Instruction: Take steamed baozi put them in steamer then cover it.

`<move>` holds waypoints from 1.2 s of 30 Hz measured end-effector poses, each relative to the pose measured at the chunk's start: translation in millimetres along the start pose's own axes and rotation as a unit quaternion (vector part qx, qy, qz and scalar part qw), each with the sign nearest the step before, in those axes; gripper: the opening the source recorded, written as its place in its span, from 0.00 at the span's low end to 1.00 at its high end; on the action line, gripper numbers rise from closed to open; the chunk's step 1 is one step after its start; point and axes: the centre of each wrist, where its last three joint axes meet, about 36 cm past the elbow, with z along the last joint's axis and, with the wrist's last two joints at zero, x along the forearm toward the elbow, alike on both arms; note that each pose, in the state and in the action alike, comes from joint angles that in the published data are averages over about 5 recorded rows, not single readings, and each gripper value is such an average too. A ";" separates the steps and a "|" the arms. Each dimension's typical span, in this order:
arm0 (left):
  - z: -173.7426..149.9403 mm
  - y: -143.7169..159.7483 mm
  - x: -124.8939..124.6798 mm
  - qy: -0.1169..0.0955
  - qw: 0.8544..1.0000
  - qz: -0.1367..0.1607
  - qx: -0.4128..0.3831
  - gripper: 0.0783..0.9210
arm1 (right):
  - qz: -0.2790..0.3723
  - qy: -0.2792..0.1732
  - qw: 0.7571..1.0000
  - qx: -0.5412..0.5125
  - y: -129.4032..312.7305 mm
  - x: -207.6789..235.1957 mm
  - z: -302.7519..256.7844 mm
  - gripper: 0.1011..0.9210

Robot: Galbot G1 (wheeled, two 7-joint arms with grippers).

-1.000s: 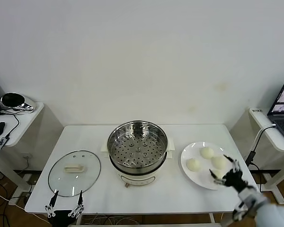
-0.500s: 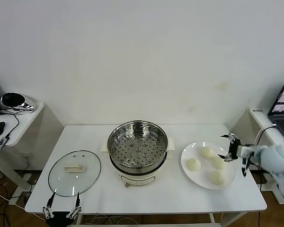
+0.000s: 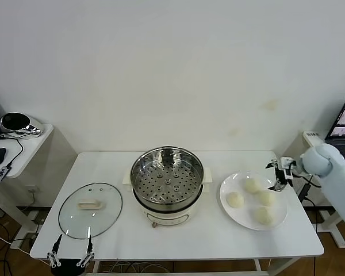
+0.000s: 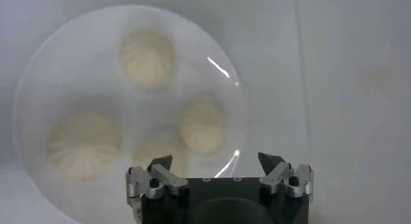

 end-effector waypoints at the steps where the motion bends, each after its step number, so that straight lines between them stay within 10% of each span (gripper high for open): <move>1: 0.3 -0.1 0.3 0.000 1.000 0.000 0.000 0.88 | -0.004 0.002 1.000 0.001 -3.1 -3.2 -1.5 0.88; 36: 1.5 5.8 0.2 -0.011 1.000 -0.011 -0.012 0.88 | -0.045 0.041 0.998 -0.009 -23.2 -78.9 -29.8 0.78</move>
